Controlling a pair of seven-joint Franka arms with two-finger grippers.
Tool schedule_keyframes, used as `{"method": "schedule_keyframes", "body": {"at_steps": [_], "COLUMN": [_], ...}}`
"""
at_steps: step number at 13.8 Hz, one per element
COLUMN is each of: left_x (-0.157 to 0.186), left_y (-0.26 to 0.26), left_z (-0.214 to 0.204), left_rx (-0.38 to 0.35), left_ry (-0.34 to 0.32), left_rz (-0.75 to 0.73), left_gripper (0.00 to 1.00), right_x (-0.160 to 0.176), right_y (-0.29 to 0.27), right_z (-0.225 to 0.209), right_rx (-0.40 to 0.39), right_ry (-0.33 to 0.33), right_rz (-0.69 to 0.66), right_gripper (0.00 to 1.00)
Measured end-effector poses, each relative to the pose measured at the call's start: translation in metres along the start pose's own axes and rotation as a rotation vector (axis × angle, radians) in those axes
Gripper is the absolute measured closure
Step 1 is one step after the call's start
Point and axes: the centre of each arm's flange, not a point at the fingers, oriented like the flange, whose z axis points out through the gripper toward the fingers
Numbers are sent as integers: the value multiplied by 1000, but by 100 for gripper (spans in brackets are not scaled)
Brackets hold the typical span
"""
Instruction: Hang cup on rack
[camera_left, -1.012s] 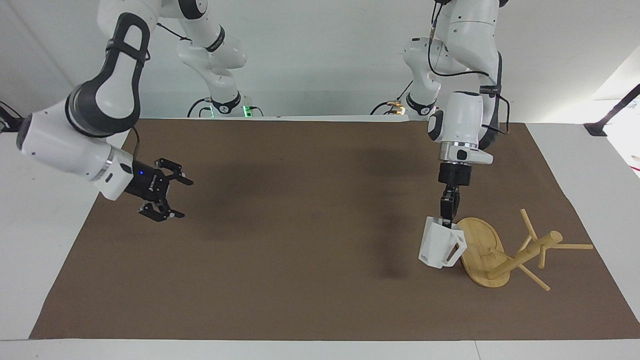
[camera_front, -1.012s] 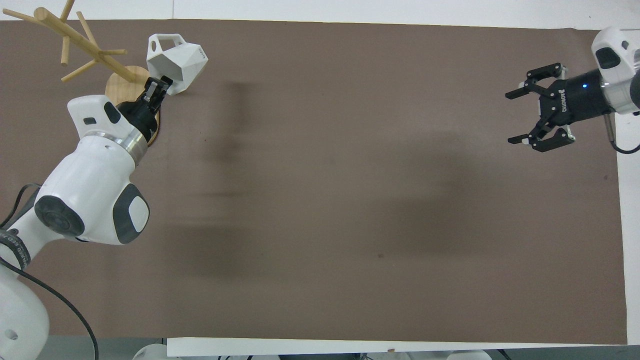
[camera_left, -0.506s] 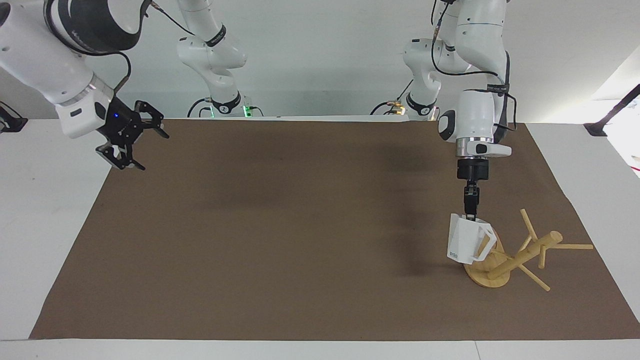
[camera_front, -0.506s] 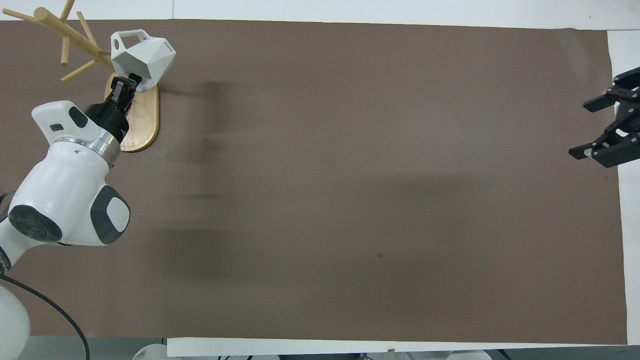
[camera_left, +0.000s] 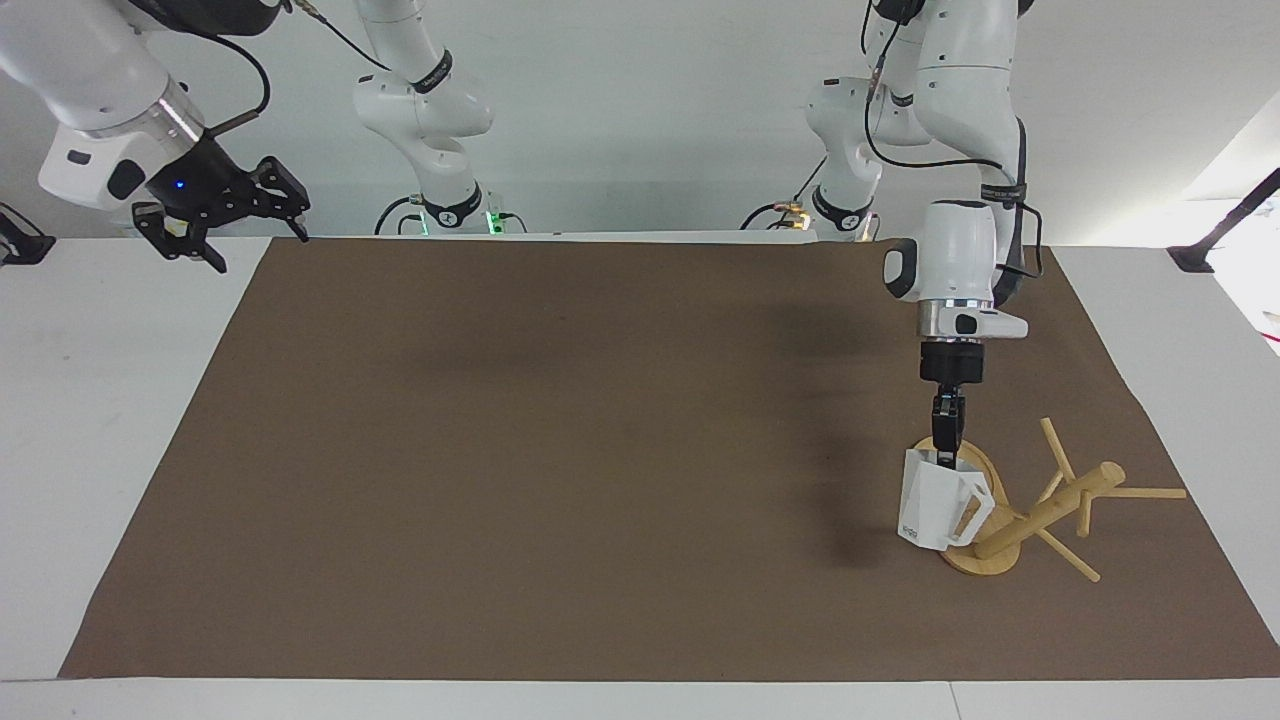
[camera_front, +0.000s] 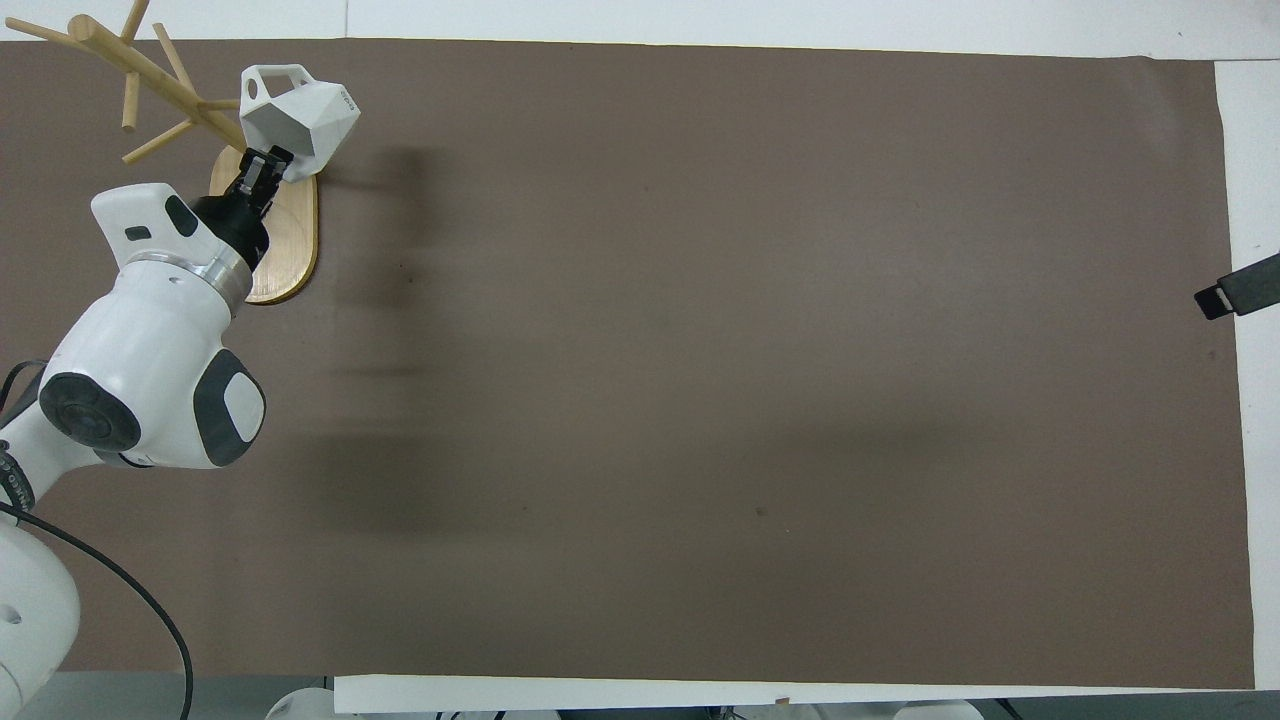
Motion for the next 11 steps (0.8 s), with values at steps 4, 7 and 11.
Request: {"method": "schedule_keyframes", "body": {"at_steps": [4, 7, 11], "left_x": [11, 26, 39], "left_y": [-11, -31, -44], "left_z": [4, 10, 17], "left_rx": [16, 47, 116], "left_ry": [6, 17, 1], "left_rz": [46, 63, 44], "left_gripper": [96, 96, 91], "right_x": [-6, -11, -23], "right_y": [-1, 6, -1], "right_z": [2, 1, 3], "right_rx": [6, 9, 8], "right_ry": [-39, -45, -52], "right_rz": [166, 203, 313], "right_gripper": [0, 0, 0]}}
